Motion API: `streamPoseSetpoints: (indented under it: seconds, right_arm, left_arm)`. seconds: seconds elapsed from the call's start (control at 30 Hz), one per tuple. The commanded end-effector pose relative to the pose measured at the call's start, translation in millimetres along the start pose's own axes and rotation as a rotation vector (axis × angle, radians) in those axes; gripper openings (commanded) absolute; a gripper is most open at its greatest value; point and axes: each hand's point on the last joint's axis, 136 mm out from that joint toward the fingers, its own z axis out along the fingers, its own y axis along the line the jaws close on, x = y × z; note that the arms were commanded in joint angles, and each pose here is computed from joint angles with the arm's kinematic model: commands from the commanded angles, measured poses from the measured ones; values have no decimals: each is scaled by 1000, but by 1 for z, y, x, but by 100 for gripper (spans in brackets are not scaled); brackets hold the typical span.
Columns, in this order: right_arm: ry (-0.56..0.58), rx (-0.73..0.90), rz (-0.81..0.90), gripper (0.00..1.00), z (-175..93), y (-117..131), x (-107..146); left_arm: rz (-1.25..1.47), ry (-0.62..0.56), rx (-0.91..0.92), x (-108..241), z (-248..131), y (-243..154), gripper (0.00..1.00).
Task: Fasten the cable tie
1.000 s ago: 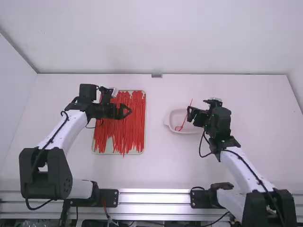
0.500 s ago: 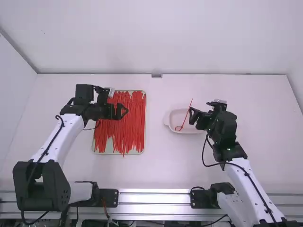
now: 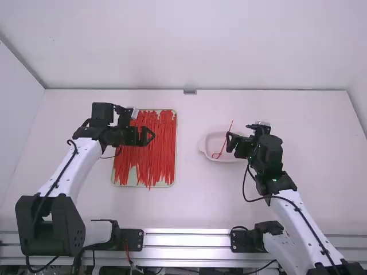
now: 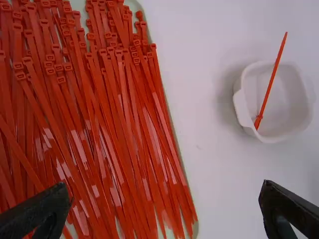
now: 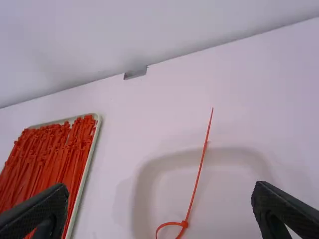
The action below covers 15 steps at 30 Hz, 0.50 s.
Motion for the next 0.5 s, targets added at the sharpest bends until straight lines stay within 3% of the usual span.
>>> streamPoseSetpoints:
  seconds: [0.0, 0.23, 0.47]
  right_arm:
    - [5, 3, 14, 98, 1, -1, 3]
    - [19, 22, 17, 98, 0, -6, 7]
    - [45, 192, -19, 89, -16, -55, 31]
  left_arm:
    - [12, -30, -5, -10, -8, -3, 99]
    - [21, -31, -8, -9, -8, -4, 99]
    - [93, -85, -60, -4, -10, -8, 91]
